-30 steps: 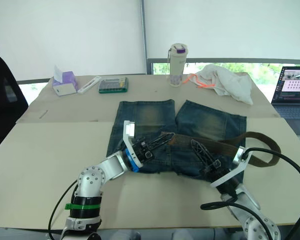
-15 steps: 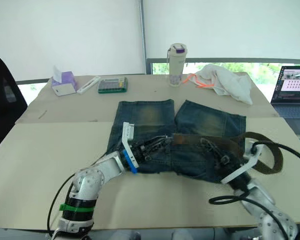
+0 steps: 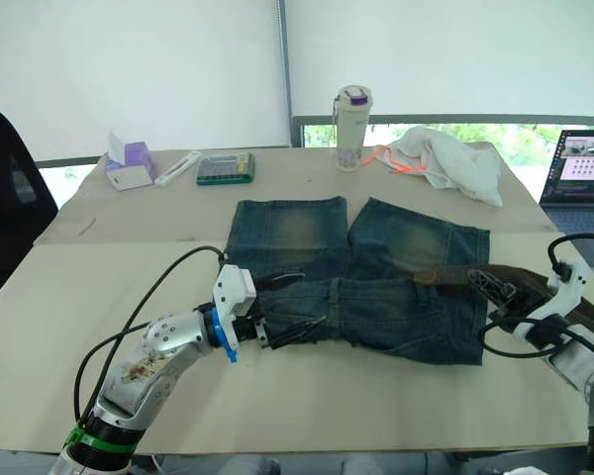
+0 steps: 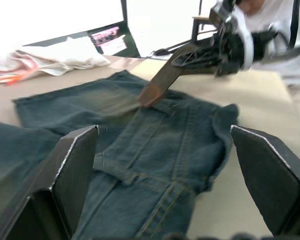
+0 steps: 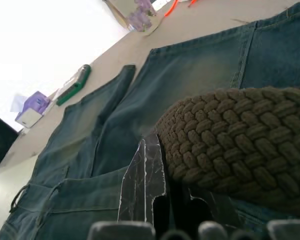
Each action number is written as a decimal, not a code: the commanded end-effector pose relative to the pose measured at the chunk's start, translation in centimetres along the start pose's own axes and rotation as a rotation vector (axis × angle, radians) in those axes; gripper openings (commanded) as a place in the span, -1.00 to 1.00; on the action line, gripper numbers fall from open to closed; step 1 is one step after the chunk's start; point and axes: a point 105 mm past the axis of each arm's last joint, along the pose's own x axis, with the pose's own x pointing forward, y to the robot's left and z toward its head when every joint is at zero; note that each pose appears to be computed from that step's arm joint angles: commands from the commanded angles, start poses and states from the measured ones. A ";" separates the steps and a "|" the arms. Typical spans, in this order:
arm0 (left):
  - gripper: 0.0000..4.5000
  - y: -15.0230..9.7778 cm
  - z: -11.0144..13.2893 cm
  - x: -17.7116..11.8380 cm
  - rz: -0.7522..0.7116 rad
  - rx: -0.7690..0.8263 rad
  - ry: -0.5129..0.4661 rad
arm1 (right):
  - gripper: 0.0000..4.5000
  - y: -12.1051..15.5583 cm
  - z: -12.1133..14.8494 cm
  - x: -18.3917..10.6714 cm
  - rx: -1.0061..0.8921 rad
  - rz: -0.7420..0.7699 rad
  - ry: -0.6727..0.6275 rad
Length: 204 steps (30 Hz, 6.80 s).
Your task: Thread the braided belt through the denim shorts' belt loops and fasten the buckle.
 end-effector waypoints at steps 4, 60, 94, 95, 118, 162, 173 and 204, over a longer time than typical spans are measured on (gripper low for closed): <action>0.99 -0.9 1.1 -0.3 -0.080 0.009 -0.046 | -1.00 -0.2 1.9 -2.1 0.039 0.045 0.010; 0.99 0.1 0.3 -1.2 -0.151 -0.174 -0.050 | -1.00 1.8 -3.1 3.6 0.065 0.159 0.153; 0.99 0.2 -1.6 10.3 -0.191 -1.124 -0.108 | -1.00 6.5 -3.9 1.5 0.459 0.519 0.061; 0.99 0.4 -1.5 10.4 -0.186 -1.130 -0.117 | -1.00 6.5 -3.9 1.4 0.457 0.520 0.065; -1.00 2.1 -2.8 10.8 -0.027 -1.085 -0.133 | 0.98 4.1 -2.4 -0.4 0.251 0.369 0.046; -1.00 2.7 -1.7 4.2 0.106 -1.109 -0.122 | -0.99 14.1 -9.1 5.2 0.364 0.385 -0.010; -1.00 2.6 -3.5 4.3 0.152 -1.039 -0.013 | -0.99 13.0 -10.3 5.6 0.259 0.304 0.055; 0.35 2.8 -3.5 1.0 0.154 -0.842 0.002 | -1.00 10.1 -7.5 5.8 0.245 0.223 -0.035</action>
